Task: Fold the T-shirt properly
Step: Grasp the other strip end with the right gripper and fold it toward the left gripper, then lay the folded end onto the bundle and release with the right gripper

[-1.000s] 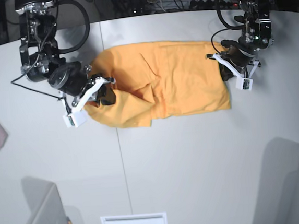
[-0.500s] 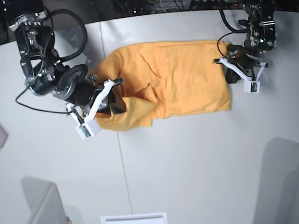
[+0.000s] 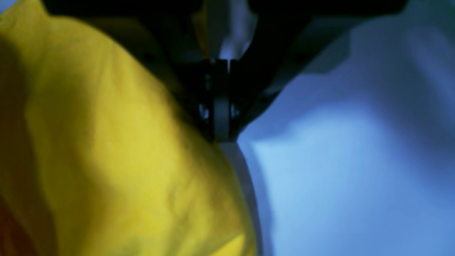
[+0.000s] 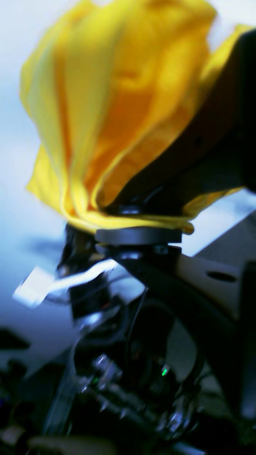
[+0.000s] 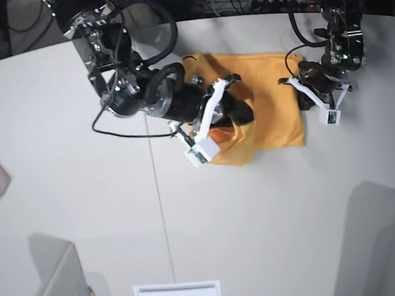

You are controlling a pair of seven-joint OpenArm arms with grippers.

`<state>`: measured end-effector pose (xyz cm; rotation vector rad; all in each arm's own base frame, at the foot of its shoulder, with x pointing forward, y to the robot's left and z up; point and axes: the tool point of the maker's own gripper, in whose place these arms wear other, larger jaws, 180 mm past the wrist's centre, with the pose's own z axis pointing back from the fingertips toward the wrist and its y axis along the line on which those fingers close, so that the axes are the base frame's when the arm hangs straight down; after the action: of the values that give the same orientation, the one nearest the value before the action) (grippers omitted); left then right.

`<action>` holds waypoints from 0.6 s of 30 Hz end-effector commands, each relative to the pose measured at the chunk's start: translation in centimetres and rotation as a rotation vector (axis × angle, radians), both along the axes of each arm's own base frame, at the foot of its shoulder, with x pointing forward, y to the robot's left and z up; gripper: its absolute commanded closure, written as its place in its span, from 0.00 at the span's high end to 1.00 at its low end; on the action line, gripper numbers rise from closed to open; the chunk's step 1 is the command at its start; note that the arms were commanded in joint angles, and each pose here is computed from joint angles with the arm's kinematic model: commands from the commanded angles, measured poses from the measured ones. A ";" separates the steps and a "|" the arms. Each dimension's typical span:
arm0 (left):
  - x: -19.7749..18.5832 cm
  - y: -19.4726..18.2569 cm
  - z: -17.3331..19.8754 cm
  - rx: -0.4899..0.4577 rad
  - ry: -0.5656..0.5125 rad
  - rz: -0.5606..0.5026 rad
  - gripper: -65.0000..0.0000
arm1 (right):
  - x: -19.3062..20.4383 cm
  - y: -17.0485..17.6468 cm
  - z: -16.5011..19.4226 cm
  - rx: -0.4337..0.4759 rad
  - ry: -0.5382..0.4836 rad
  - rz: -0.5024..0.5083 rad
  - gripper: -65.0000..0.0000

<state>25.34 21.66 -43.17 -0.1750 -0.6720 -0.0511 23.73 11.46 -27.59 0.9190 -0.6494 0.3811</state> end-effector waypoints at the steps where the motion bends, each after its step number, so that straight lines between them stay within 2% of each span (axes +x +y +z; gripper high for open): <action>1: -0.2 0.2 0.1 0.015 0.023 -0.016 0.00 | 0.4 1.1 1.1 0.042 -0.026 0.009 0.00; 5: -0.6 -0.8 -0.3 -0.001 0.036 -0.028 0.00 | 0.6 3.9 0.0 0.045 -0.007 0.037 0.00; 10: -1.5 -3.8 -1.2 -0.028 0.065 -0.101 0.00 | 1.2 5.9 -1.2 -0.032 -0.063 0.033 0.00; 16: -1.3 -4.0 -1.1 -0.031 0.061 -0.102 0.00 | 0.4 8.4 -2.6 -0.112 -0.100 0.116 0.00; 18: -1.1 -3.6 -1.0 -0.025 0.056 -0.096 0.00 | 0.6 9.0 -3.1 -0.112 -0.111 0.119 0.00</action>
<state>24.78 17.17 -43.71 -0.2712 -0.6502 -0.1127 23.73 19.58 -32.58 0.7944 -0.6184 0.5691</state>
